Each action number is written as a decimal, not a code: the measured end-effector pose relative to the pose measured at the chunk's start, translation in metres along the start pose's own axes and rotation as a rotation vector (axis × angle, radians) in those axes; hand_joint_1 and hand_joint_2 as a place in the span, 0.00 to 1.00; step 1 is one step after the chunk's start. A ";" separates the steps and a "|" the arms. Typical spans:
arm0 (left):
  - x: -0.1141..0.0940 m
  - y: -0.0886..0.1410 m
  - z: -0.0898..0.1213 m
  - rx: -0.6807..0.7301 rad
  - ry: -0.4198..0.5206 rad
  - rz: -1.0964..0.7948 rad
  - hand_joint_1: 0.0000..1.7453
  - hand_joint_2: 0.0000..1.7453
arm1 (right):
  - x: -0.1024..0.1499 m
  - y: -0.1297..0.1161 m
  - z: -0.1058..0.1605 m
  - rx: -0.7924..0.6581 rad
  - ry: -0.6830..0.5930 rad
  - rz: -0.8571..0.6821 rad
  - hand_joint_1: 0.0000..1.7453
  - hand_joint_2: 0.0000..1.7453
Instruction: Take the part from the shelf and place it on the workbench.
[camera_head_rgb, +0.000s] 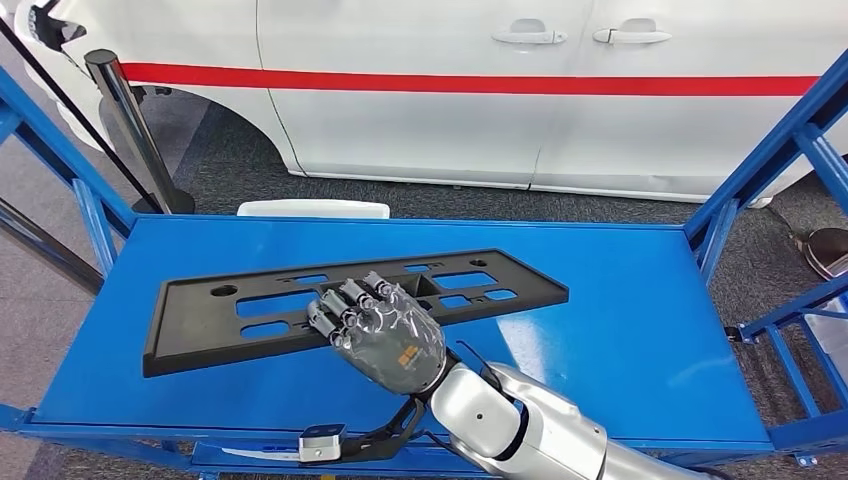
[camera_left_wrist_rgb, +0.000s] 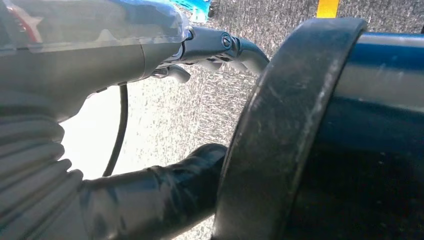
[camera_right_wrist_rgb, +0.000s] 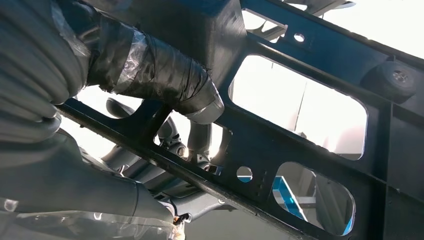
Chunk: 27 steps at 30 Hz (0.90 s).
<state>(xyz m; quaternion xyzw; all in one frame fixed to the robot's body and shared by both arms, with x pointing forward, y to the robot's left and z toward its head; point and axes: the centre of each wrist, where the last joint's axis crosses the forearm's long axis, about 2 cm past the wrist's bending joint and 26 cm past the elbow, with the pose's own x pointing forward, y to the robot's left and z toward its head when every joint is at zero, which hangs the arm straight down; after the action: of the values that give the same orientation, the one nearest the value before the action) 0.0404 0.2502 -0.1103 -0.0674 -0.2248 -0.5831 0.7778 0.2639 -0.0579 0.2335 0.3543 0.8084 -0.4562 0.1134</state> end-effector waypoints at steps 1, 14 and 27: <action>0.000 0.000 0.000 0.001 0.000 0.000 0.00 1.00 | 0.000 0.000 0.001 0.002 0.001 -0.001 1.00 1.00; 0.000 0.000 0.000 0.011 0.015 -0.003 0.00 1.00 | 0.001 0.005 0.006 0.040 0.029 -0.029 1.00 1.00; 0.001 0.000 0.000 0.013 0.015 -0.004 0.00 1.00 | -0.002 0.009 0.009 0.060 0.060 -0.032 1.00 1.00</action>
<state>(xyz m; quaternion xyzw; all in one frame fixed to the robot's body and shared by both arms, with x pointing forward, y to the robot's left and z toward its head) 0.0408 0.2494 -0.1102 -0.0577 -0.2228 -0.5836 0.7787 0.2700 -0.0635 0.2233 0.3582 0.8028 -0.4712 0.0712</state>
